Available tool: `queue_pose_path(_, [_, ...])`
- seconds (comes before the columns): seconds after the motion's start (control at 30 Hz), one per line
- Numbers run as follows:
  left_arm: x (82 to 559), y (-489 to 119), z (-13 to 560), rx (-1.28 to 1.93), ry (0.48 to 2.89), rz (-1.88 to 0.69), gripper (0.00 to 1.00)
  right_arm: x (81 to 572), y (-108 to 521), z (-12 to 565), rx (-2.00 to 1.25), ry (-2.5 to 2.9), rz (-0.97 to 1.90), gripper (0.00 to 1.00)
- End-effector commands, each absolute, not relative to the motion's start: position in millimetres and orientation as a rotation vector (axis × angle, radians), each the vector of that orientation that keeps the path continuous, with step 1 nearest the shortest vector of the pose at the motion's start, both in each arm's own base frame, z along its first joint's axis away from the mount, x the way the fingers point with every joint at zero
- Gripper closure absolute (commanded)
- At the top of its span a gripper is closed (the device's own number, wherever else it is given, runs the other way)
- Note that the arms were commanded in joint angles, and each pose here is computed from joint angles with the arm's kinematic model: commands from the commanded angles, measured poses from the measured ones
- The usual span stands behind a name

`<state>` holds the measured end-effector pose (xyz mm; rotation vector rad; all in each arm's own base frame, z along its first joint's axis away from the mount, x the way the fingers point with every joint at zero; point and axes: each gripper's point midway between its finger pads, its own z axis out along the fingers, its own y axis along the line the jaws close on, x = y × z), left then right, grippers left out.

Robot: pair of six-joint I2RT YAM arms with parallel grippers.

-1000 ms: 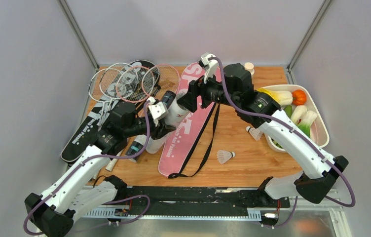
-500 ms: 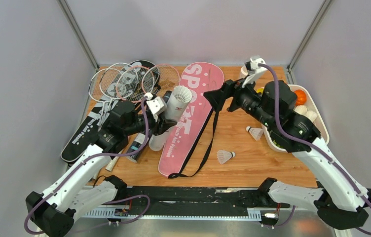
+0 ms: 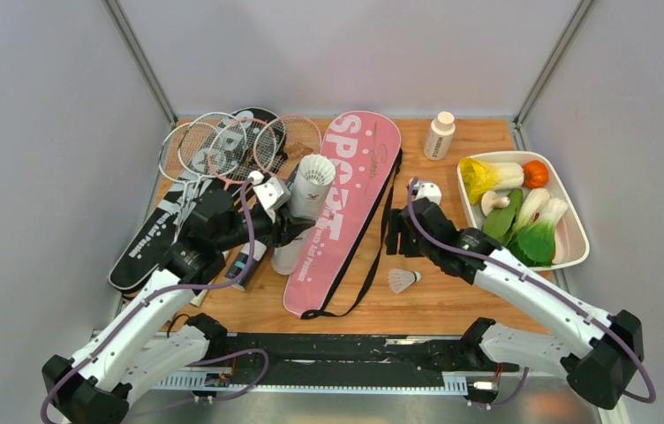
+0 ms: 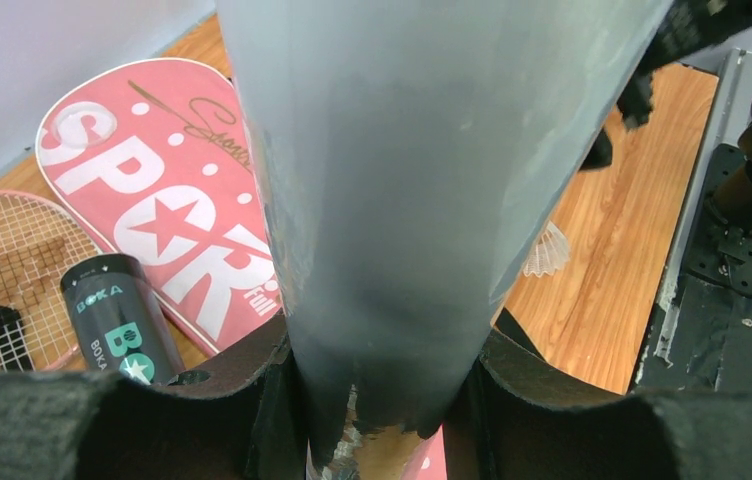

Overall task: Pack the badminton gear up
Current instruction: Place the shuttlecock at the shuttle tube, then pick up the shuttlecock at the center of the board.

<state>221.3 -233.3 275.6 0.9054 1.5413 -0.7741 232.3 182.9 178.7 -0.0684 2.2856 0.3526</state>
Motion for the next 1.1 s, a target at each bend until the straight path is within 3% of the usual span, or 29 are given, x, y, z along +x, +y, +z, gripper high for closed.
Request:
queue_pose_path(0.0, [220.0, -230.3, 298.4, 0.885, 1.430, -0.749, 0.74, 216.0, 177.0, 131.2, 0.011, 2.446, 0.274, 0.34])
queue_pose_path(0.33, [218.3, -225.2, 300.3, 0.874, 1.412, -0.724, 0.74, 190.8, 181.8, 77.1, -0.113, 2.583, 0.012, 0.34])
queue_pose_path(0.53, [216.4, -225.6, 301.8, 0.872, 1.410, -0.735, 0.74, 185.9, 166.3, 52.9, -0.135, 2.604, -0.174, 0.39])
queue_pose_path(0.63, [215.4, -226.3, 303.4, 0.871, 1.408, -0.743, 0.74, 190.2, 159.1, 48.4, -0.124, 2.587, -0.252, 0.48])
queue_pose_path(0.83, [214.4, -225.8, 305.8, 0.869, 1.402, -0.744, 0.74, 204.4, 145.6, 68.6, -0.067, 2.492, -0.363, 0.89])
queue_pose_path(0.97, [213.6, -226.1, 307.0, 0.881, 1.402, -0.744, 0.74, 217.3, 151.3, 103.2, -0.079, 2.428, -0.334, 1.00])
queue_pose_path(1.07, [213.6, -225.1, 307.0, 0.889, 1.409, -0.734, 0.74, 234.5, 160.4, 147.1, -0.080, 2.339, -0.264, 1.00])
